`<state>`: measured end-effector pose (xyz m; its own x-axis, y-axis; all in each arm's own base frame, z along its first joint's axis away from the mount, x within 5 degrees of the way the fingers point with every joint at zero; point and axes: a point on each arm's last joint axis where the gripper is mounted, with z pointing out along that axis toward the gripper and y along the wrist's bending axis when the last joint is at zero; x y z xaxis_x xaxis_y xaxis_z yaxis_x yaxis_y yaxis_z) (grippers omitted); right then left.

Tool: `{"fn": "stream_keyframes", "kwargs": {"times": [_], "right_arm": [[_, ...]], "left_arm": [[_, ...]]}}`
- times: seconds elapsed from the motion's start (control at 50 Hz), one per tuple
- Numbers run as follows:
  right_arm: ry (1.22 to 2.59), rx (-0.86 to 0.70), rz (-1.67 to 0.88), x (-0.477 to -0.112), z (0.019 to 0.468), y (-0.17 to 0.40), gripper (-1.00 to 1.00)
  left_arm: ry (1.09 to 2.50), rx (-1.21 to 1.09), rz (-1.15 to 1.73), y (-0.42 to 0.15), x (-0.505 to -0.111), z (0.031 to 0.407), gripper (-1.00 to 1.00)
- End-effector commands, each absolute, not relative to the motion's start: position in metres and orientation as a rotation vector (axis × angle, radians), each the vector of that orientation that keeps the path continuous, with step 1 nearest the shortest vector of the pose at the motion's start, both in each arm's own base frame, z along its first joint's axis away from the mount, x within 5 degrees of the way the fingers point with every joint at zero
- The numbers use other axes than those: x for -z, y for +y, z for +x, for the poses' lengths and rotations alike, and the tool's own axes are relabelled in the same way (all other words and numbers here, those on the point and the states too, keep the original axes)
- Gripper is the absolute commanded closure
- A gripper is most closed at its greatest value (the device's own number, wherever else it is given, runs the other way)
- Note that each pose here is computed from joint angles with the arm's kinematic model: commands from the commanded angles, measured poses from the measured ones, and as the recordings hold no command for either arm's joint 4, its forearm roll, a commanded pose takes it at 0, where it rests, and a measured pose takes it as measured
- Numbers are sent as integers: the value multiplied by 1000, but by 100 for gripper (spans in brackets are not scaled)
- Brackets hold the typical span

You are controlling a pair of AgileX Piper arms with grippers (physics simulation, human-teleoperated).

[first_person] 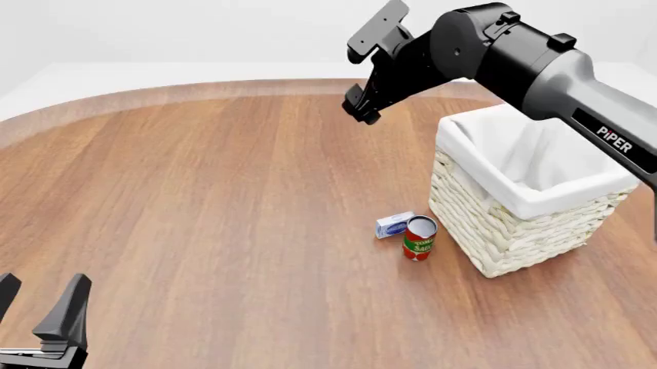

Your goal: Pick up the alphabet soup and the cream cheese box, and put them in the basket.

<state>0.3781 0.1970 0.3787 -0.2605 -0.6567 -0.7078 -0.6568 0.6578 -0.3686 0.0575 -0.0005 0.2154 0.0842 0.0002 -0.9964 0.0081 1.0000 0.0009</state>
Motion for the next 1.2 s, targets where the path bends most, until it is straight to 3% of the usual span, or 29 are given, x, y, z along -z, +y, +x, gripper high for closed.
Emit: {"fn": "stream_keyframes", "kwargs": {"times": [0.02,0.12,0.42,0.56,1.2], "right_arm": [[2002,8,-1137,-377,385,215,-100],[2049,30,-1190,-363,393,212,-100],[2048,46,-1257,-378,392,215,-100],[2084,70,-1326,-365,405,214,-100],[2001,129,-1632,-342,409,230,-100]], "left_arm": [[1486,6,7,0,-215,57,-100],[1486,6,7,0,-215,58,-100],[1486,6,7,-1,-215,59,-100],[1486,6,7,-1,-215,58,-100],[1486,6,7,-1,-215,58,-100]]}}
